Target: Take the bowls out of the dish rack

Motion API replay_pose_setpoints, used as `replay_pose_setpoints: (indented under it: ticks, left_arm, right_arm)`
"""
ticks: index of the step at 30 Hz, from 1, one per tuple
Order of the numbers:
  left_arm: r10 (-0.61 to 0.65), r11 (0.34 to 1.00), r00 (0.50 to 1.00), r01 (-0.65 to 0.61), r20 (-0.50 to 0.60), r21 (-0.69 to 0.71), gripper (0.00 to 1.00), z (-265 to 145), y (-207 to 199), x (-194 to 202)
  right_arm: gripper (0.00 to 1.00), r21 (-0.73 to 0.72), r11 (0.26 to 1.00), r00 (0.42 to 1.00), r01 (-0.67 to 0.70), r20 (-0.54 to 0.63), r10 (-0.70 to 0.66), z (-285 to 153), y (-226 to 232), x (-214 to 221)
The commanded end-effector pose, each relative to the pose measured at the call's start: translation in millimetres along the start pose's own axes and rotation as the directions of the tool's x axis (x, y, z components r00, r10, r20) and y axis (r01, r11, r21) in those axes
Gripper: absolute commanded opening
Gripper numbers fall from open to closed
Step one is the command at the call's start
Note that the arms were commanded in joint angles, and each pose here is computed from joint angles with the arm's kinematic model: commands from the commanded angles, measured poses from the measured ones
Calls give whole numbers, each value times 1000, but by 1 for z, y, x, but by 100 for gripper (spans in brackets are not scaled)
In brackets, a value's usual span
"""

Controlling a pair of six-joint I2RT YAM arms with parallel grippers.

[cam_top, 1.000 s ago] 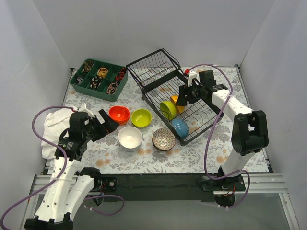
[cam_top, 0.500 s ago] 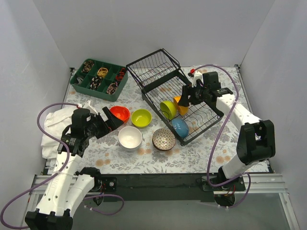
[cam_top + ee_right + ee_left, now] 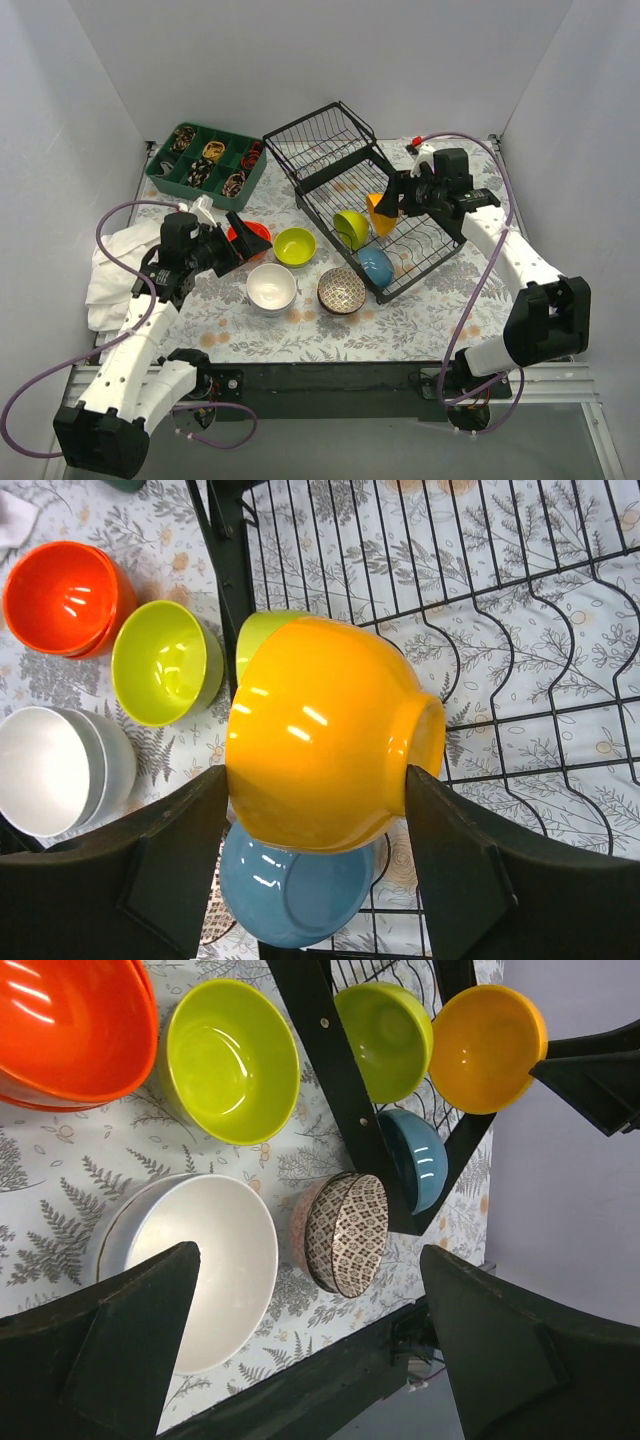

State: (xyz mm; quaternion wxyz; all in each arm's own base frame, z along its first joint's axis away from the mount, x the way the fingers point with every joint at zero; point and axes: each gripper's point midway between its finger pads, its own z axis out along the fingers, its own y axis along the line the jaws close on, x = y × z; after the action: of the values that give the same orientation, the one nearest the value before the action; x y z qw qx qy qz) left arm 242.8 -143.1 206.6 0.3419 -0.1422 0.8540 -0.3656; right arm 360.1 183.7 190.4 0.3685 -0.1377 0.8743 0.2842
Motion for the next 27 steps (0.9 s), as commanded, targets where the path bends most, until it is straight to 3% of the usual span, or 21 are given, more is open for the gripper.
replay_pose_setpoints:
  ticks: [1,9,17,27]
  left_arm:
    - [14,995,1000,-14,3,98,93,7,-24,-10]
    - [36,982,999,-35,1,187,93,32,-52,-17]
    - [113,961,994,-106,-14,256,93,67,-93,0]
    - [72,948,997,-64,-14,311,89,100,-124,13]
  right_arm:
    - [14,-46,999,990,13,144,-6,-24,23,-43]
    - [15,-256,966,976,-50,195,102,-52,72,-54]
    - [15,-445,892,972,-81,162,169,-74,116,-42]
    - [14,-583,803,967,-125,110,230,-91,148,-23]
